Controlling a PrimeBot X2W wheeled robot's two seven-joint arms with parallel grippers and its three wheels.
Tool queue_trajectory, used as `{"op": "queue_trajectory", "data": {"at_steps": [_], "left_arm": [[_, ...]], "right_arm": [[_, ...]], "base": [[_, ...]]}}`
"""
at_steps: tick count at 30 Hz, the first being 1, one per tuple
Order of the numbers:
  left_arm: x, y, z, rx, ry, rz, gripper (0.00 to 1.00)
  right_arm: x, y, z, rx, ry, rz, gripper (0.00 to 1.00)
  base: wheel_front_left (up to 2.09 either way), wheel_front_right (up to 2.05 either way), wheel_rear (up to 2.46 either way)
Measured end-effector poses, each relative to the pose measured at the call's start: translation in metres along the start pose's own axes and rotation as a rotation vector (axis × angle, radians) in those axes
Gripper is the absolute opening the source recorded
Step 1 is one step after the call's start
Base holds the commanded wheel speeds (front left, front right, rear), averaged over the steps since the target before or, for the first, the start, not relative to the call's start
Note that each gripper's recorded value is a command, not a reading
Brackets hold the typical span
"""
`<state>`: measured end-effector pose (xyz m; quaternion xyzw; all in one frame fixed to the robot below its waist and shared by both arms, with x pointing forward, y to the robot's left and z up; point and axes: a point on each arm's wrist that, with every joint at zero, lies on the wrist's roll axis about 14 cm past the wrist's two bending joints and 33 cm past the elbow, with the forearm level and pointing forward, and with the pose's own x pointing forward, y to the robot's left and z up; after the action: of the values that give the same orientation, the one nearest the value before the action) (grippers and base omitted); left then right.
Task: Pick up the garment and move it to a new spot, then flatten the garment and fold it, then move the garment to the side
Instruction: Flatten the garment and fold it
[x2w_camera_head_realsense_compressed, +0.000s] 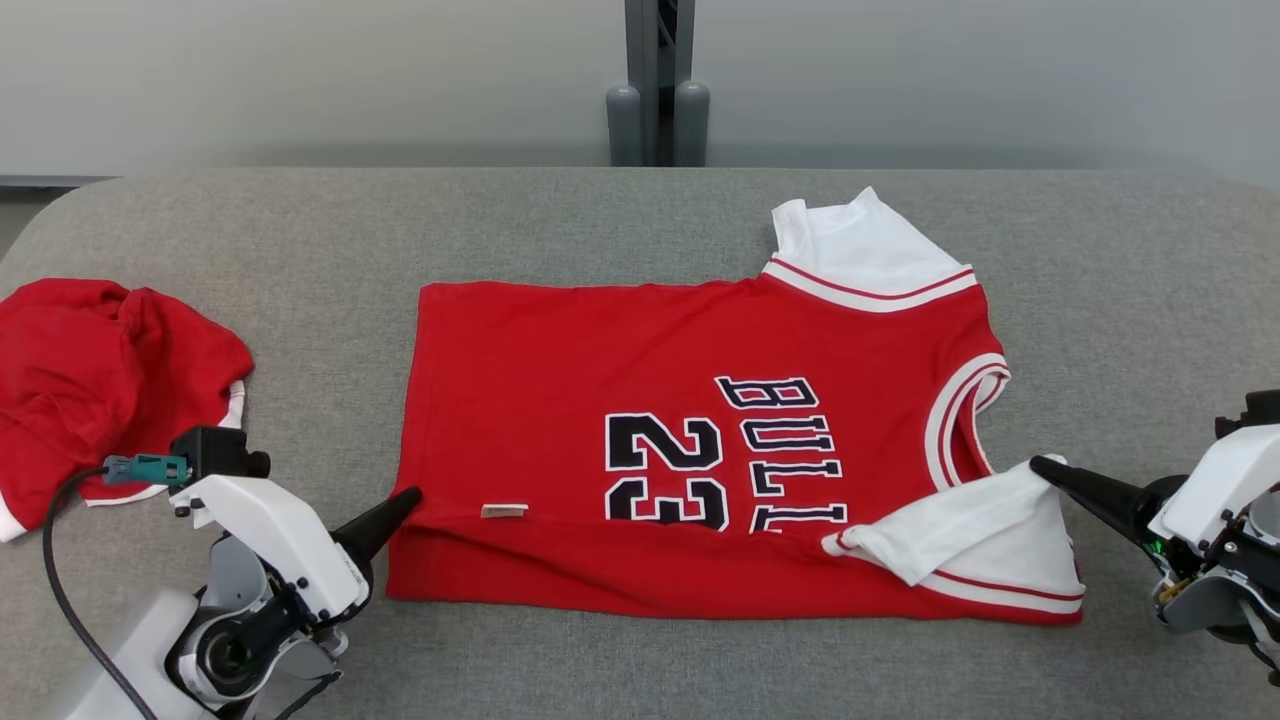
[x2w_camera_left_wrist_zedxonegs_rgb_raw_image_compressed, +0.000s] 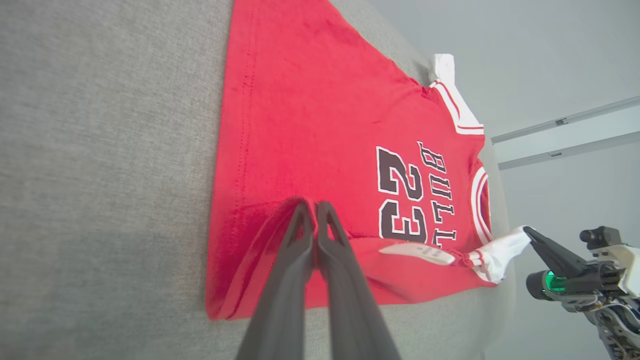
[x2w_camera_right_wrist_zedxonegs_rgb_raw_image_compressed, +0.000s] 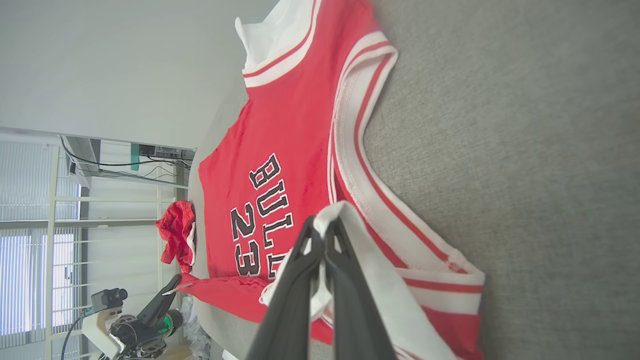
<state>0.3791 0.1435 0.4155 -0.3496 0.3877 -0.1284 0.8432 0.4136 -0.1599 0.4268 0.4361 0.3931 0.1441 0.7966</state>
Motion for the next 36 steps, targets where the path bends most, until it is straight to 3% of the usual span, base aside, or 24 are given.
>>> {"op": "queue_trajectory", "data": {"at_steps": [20,21,22,23,24,32,36], "left_arm": [[0.036,0.034,0.009,0.006,-0.058,0.108,0.00],[0.037,0.034,0.008,0.005,-0.056,0.110,0.19],[0.039,0.034,0.006,0.007,-0.050,0.110,0.49],[0.040,0.034,0.006,0.010,-0.047,0.112,1.00],[0.040,0.036,0.006,0.010,-0.046,0.117,1.00],[0.042,0.037,0.014,0.030,-0.100,0.125,1.00],[0.034,0.033,0.033,0.055,-0.208,0.114,1.00]], "right_arm": [[0.031,-0.002,0.024,0.004,-0.096,-0.011,0.00],[0.031,-0.002,0.024,0.001,-0.095,-0.012,0.00],[0.032,-0.002,0.023,-0.006,-0.095,-0.016,0.00],[0.033,-0.003,0.022,-0.012,-0.090,-0.022,0.39],[0.034,-0.004,0.021,-0.018,-0.086,-0.025,1.00],[0.034,0.003,0.032,-0.035,-0.153,-0.012,1.00],[0.024,0.012,0.048,-0.131,-0.254,-0.010,1.00]], "base": [[0.00,0.00,0.00],[0.00,0.00,0.00],[0.00,0.00,0.00],[0.00,0.00,0.00],[0.00,0.00,0.00],[0.00,0.00,0.00],[0.00,0.00,0.00]]}}
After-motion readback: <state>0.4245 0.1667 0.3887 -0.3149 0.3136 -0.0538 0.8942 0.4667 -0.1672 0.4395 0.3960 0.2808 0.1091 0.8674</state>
